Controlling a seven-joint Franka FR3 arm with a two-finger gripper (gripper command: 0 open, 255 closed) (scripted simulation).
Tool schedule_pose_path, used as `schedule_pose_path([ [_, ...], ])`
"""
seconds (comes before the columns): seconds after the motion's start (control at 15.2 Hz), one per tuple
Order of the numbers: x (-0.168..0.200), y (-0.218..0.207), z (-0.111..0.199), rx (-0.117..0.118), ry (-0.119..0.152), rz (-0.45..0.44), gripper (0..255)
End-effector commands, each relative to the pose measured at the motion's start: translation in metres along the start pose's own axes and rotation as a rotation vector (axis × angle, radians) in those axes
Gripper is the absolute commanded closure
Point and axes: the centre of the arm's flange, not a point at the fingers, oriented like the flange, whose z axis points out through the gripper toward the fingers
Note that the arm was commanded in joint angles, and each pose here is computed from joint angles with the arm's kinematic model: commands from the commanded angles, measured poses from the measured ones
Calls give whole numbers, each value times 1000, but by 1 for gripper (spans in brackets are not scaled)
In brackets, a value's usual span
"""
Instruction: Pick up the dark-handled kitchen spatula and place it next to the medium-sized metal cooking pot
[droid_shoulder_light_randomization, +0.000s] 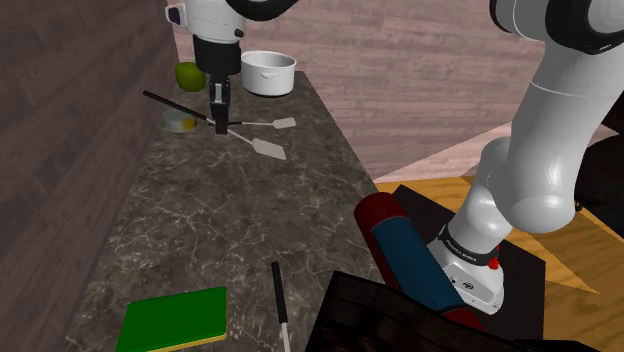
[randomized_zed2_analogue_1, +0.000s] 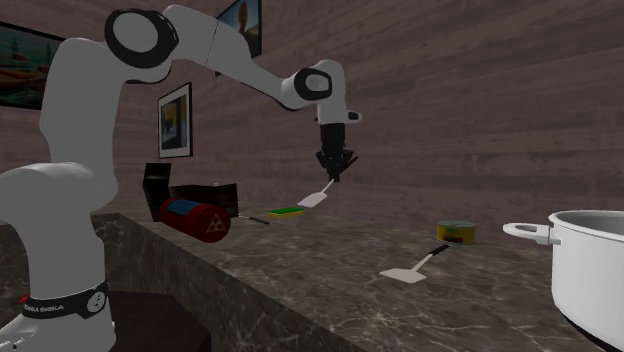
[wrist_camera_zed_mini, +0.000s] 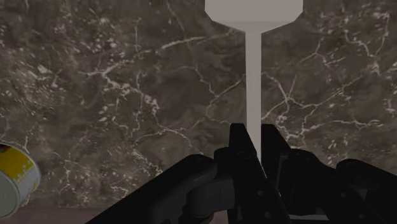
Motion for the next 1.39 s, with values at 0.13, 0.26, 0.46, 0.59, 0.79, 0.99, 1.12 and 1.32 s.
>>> schedule_pose_path([
  [0.13,2,0,-21,0,0,0,255],
  [0.26,3,0,-31,0,0,0,255],
  [0.46,4,0,-47,0,0,0,255],
  [0.59,5,0,-55,0,0,0,255],
  [0.79,-18,33,-56,0,0,0,255],
  [0.99,-41,65,-58,0,0,0,255],
  [1.12,-57,86,-59,0,0,0,255],
  [1.32,-80,118,-60,0,0,0,255],
])
